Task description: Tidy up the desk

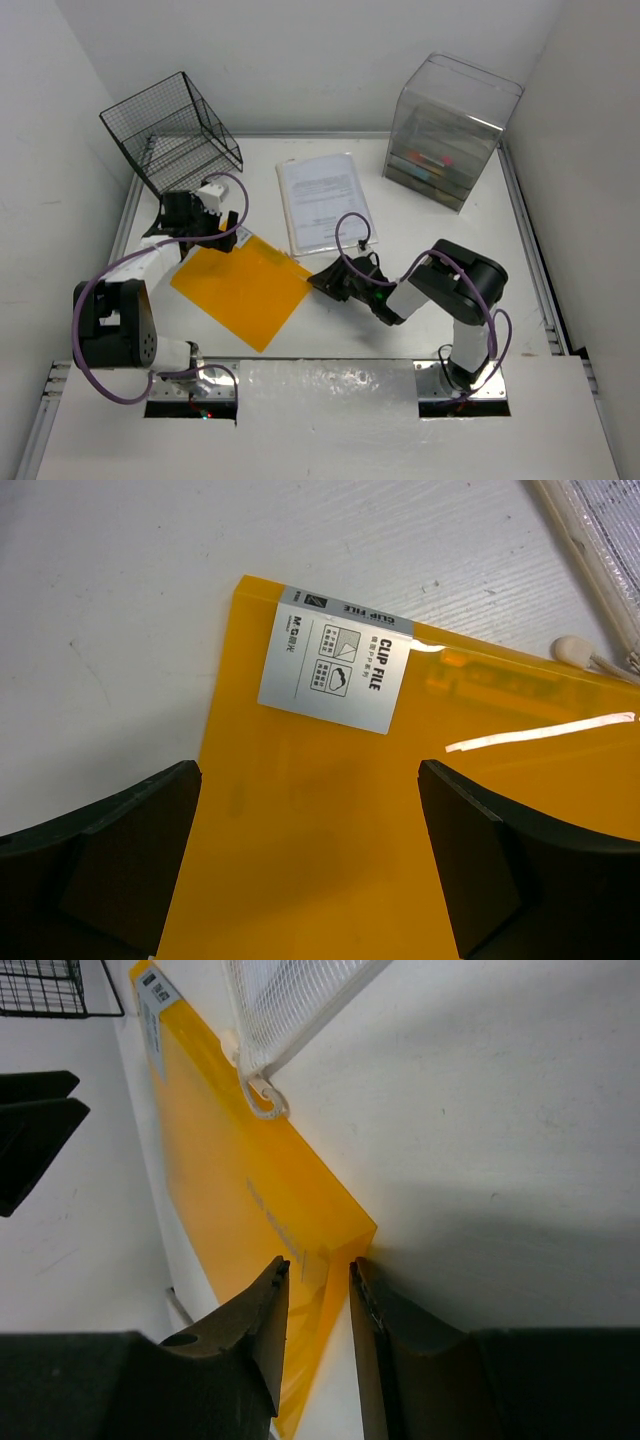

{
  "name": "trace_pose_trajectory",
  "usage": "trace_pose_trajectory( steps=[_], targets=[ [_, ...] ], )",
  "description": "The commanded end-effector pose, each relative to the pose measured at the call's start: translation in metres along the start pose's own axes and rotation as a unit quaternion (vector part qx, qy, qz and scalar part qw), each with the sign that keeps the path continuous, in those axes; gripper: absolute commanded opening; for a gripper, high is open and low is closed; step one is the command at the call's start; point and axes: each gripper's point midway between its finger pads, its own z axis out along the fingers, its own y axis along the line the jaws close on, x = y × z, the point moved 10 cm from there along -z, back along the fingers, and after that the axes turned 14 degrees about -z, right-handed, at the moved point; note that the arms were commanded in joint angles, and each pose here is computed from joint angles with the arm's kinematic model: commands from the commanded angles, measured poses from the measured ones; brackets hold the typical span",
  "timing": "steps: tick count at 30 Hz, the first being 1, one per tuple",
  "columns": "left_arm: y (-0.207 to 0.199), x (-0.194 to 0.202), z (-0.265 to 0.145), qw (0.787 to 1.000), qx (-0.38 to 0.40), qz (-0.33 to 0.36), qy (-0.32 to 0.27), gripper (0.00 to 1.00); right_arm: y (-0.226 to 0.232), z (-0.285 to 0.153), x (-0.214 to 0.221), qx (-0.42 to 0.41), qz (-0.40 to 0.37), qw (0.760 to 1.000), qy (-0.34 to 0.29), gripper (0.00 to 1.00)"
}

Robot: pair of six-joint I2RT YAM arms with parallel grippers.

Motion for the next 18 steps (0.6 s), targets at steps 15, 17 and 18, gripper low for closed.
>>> trace_pose_trajectory(
  steps=[15,17,18],
  targets=[
    [0.002,-0.012,0.001,1.0,0.01,0.009,-0.016,0.89,0.008,0.022,-0.013,-0.011,-0.081,0.995,-0.051,0.25],
    [0.002,-0.012,0.0,1.0,0.009,0.009,-0.017,0.89,0.01,0.024,-0.013,-0.018,-0.081,0.995,-0.052,0.25],
    [0.002,-0.012,0.0,1.0,0.009,0.008,-0.016,0.89,0.012,0.026,-0.014,-0.021,-0.08,0.995,-0.053,0.25]
  ],
)
